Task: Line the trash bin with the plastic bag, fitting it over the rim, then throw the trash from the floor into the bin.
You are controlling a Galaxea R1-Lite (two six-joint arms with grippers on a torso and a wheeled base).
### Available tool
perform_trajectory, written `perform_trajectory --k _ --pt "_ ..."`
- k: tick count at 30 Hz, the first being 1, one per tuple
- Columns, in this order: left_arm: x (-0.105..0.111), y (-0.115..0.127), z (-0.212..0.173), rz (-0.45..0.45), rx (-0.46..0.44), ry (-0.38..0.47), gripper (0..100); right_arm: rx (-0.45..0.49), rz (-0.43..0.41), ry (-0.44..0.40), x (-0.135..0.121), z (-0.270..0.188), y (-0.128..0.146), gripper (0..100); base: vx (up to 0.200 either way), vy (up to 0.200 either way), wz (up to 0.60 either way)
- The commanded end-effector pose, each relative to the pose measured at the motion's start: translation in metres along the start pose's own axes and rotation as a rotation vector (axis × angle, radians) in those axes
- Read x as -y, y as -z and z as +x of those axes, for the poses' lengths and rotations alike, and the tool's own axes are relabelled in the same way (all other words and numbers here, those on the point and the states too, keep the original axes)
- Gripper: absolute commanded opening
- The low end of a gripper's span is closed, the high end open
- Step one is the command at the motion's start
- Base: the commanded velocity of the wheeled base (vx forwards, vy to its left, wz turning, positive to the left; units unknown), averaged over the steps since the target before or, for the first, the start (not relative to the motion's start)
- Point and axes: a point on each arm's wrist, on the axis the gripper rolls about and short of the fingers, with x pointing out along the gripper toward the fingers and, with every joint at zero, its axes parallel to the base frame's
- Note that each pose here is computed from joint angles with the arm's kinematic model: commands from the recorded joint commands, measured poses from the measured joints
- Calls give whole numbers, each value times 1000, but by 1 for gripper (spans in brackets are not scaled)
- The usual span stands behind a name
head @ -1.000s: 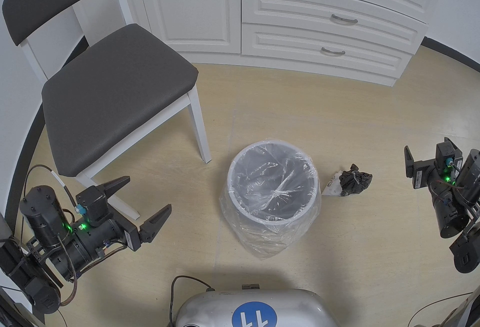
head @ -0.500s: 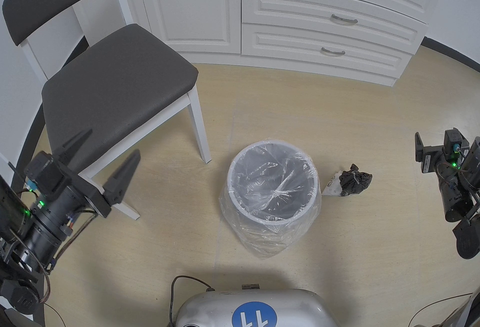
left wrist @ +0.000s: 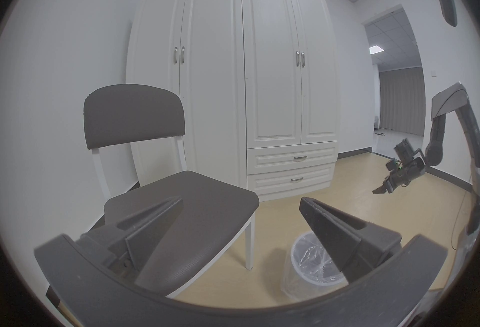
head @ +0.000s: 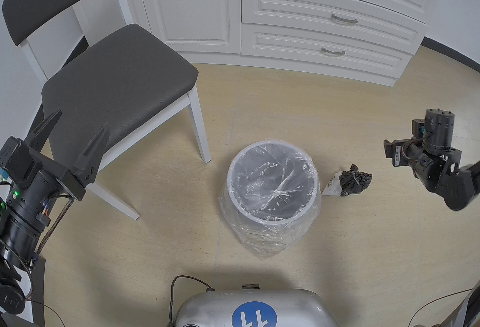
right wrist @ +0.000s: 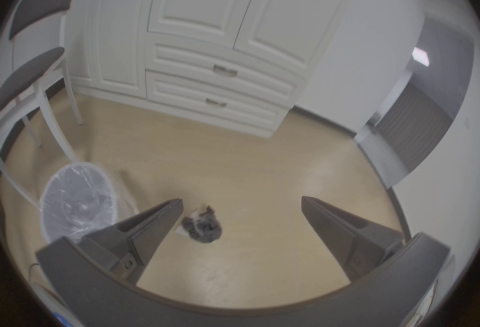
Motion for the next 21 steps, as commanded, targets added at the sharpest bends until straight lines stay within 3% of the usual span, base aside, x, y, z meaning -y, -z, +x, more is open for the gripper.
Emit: perform_trajectory --k 1,7,21 --pt "5 -6 -4 -10 -11 -9 100 -460 288 -186 -18 84 -1 100 0 0 0" --pt "6 -3 -5 -5 -26 0 100 -516 331 -163 -11 123 29 100 0 0 0" --pt "9 -4 -9 -11 -19 17 100 -505 336 -160 -23 151 65 100 0 0 0"
